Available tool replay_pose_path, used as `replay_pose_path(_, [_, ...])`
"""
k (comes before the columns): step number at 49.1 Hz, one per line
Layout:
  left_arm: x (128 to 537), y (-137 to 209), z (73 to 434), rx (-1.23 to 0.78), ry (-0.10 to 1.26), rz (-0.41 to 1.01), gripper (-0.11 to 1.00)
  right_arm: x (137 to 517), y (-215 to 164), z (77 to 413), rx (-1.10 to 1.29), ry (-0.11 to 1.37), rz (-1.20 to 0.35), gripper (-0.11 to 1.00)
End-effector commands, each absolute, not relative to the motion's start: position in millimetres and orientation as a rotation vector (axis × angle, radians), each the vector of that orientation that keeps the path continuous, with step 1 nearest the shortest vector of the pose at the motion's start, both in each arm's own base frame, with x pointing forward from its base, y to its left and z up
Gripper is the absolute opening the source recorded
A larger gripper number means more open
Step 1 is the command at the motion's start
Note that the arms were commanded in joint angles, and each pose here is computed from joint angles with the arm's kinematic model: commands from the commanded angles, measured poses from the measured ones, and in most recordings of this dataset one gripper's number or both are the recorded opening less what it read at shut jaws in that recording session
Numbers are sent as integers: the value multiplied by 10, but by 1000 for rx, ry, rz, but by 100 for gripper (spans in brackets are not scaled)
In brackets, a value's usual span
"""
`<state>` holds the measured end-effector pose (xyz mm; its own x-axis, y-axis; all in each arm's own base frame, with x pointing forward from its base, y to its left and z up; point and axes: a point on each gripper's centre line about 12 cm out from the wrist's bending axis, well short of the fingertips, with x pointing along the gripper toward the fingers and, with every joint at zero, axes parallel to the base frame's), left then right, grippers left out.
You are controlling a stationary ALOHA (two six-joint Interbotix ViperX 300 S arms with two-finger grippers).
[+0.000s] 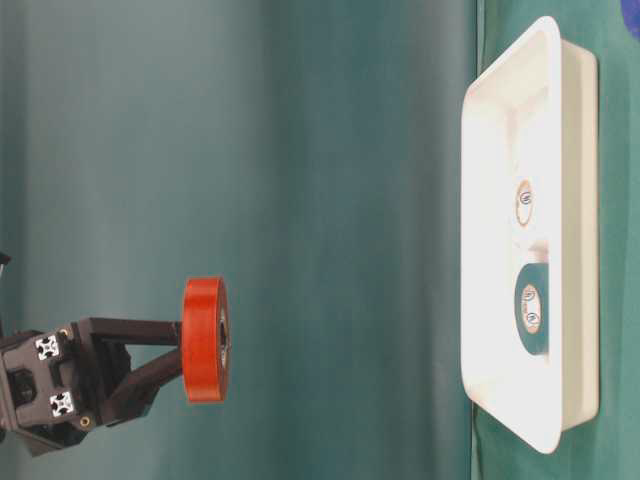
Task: Pick up the tape from a random location and place it into the white case.
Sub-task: 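Carry the orange-red roll with the left gripper over the tray, then lower the orange-red roll into the tray and open the left gripper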
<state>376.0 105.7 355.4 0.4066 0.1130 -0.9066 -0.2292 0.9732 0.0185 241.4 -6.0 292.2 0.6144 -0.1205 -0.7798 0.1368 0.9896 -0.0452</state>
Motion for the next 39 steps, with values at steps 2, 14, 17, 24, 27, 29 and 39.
replay_pose_path(2, [3696, 1041, 3721, -108, 1082, 222, 24, 2426, -61, 2997, 18, 874, -148, 88])
replay_pose_path(14, [3727, 1095, 3535, -113, 1096, 231, 24, 2426, -61, 2997, 18, 874, -148, 88])
replay_pose_path(17, [3732, 1121, 3445, -117, 1099, 236, 24, 2426, -61, 2997, 16, 874, -147, 88])
replay_pose_path(24, [3733, 1216, 3203, -128, 1098, 256, 24, 2427, -63, 2999, 13, 873, -146, 88])
replay_pose_path(27, [3728, 1256, 3105, -129, 1092, 266, 24, 2427, -63, 2999, 13, 873, -146, 88])
replay_pose_path(29, [3725, 1273, 3036, -131, 1091, 270, 24, 2425, -63, 2993, 13, 874, -147, 88])
replay_pose_path(39, [3690, 1365, 2567, -118, 1121, 271, 24, 2426, -64, 2993, 12, 874, -147, 88])
